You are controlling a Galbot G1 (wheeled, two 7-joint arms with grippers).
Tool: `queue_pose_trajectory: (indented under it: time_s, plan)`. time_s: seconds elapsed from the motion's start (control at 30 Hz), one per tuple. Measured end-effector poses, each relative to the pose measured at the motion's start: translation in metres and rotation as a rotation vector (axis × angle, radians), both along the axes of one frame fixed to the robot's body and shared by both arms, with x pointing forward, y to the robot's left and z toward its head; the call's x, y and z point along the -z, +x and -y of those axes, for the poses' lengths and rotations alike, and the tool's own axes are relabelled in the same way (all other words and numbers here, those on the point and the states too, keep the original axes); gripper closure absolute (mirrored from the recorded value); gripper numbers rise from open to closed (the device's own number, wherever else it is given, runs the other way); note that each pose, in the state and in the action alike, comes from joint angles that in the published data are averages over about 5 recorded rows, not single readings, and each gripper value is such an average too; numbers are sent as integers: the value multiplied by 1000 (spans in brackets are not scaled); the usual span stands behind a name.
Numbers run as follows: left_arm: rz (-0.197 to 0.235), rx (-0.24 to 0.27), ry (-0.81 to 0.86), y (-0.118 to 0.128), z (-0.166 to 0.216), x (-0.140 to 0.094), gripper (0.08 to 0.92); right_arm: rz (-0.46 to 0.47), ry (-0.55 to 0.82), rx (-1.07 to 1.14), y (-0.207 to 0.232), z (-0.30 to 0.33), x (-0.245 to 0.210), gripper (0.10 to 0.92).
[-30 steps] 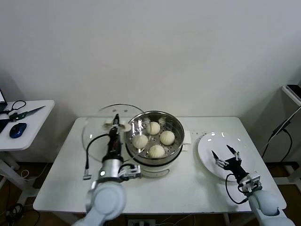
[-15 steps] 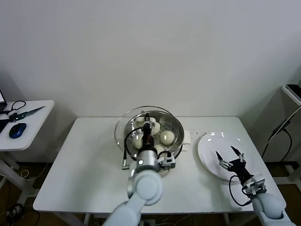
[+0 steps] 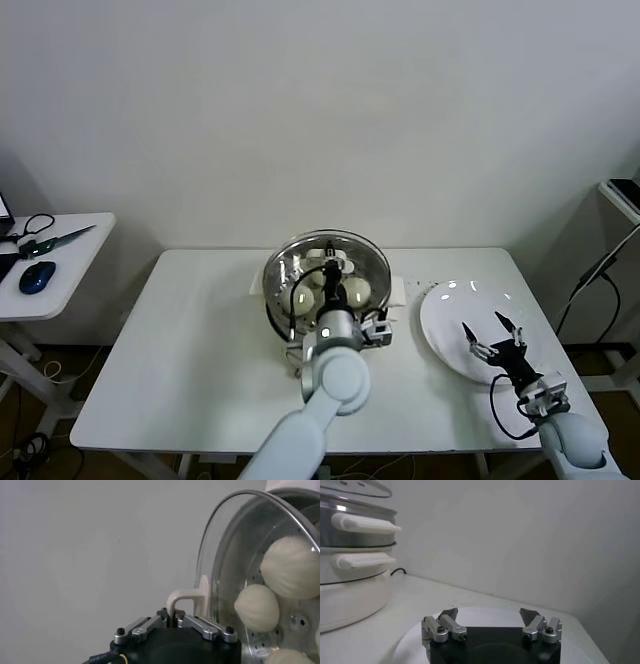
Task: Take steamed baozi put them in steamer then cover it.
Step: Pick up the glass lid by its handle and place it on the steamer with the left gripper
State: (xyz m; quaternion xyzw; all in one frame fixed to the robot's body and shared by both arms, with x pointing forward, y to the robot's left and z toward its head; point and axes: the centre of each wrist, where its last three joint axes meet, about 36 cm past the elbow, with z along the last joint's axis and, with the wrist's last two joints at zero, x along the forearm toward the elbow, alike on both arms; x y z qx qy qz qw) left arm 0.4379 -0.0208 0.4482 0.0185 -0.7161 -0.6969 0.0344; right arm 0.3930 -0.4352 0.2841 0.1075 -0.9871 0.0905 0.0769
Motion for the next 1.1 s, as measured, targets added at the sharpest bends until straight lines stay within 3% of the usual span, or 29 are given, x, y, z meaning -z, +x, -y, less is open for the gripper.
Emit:
queue_pose_trajectory:
  time_s: [0.53,1.1]
  plan:
    - [-19,-21,44,13,1,22,846,-1,2,0,-2,1,3,200]
    - [-23,-14,52,11,4,28,846,-1,3,-1,-3,1,5,200]
